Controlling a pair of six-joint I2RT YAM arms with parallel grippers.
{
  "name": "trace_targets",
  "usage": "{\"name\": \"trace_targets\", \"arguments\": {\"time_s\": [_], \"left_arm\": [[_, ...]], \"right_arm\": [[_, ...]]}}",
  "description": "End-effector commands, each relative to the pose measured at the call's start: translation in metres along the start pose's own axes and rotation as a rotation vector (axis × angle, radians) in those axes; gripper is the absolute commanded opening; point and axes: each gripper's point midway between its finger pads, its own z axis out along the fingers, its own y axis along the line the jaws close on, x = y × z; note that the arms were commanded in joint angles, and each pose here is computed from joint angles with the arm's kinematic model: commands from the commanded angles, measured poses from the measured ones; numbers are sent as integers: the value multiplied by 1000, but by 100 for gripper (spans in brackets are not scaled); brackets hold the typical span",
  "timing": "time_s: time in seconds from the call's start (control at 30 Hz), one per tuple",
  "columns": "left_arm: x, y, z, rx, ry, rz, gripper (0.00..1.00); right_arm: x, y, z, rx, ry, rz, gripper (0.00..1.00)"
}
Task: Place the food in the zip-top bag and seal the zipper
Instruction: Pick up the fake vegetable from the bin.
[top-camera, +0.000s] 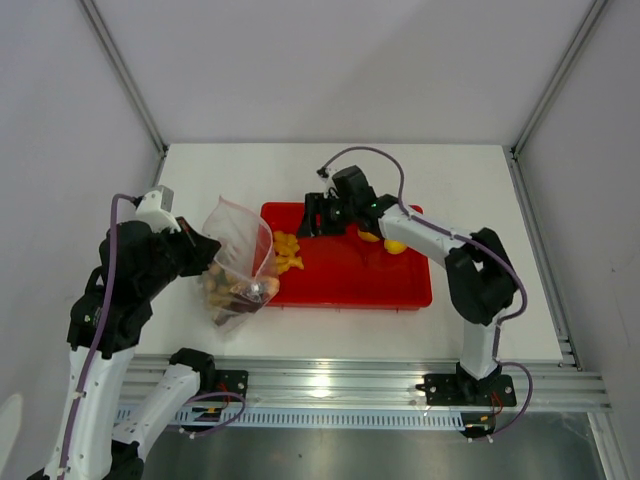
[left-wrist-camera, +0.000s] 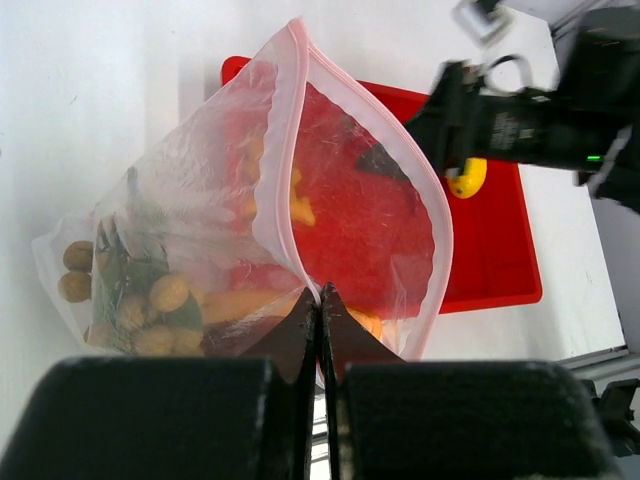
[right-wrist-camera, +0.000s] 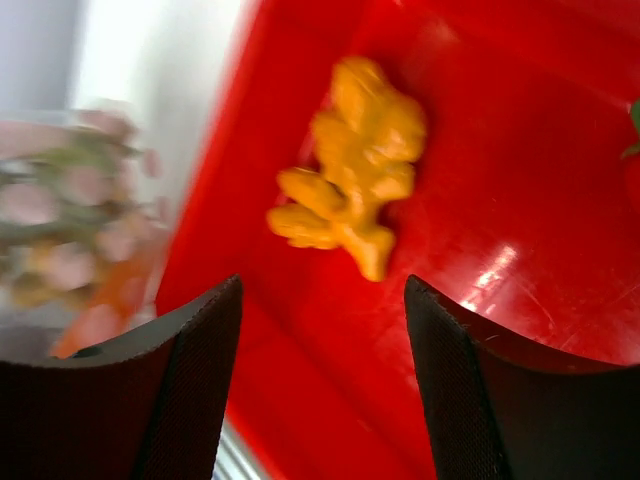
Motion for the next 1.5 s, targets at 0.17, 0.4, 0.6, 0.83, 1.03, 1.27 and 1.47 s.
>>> {"name": "trace_targets", "arguments": {"time_s": [0.17,0.4,0.6,0.83,1.03,1.27,1.47], "left_arm": [[-20,-20,-12,88,-68,-10,1],[-18,-25,-11,109,-54,-37,1],[-13,-23,-11,98,-43,-62,1],[-9,-18,-18,76,-42,-72,1],[-4,-16,-21,72,-32,-73,0],[0,-18,-17,90,-23,-79,1],[0,-18,-8,93,-3,-64,1]], "right_arm": [[40,-35,56,116,108,-49,69],[62,-32,74,138,152,-87,63],[77,-32,90,212,183,-159,61],[97,-45,101,366,185,-208,54],[109,-64,108,448,190,-190,18],[94,-58,95,428,125,-181,0],[48,-30,34,445,-3,-206,0]]}}
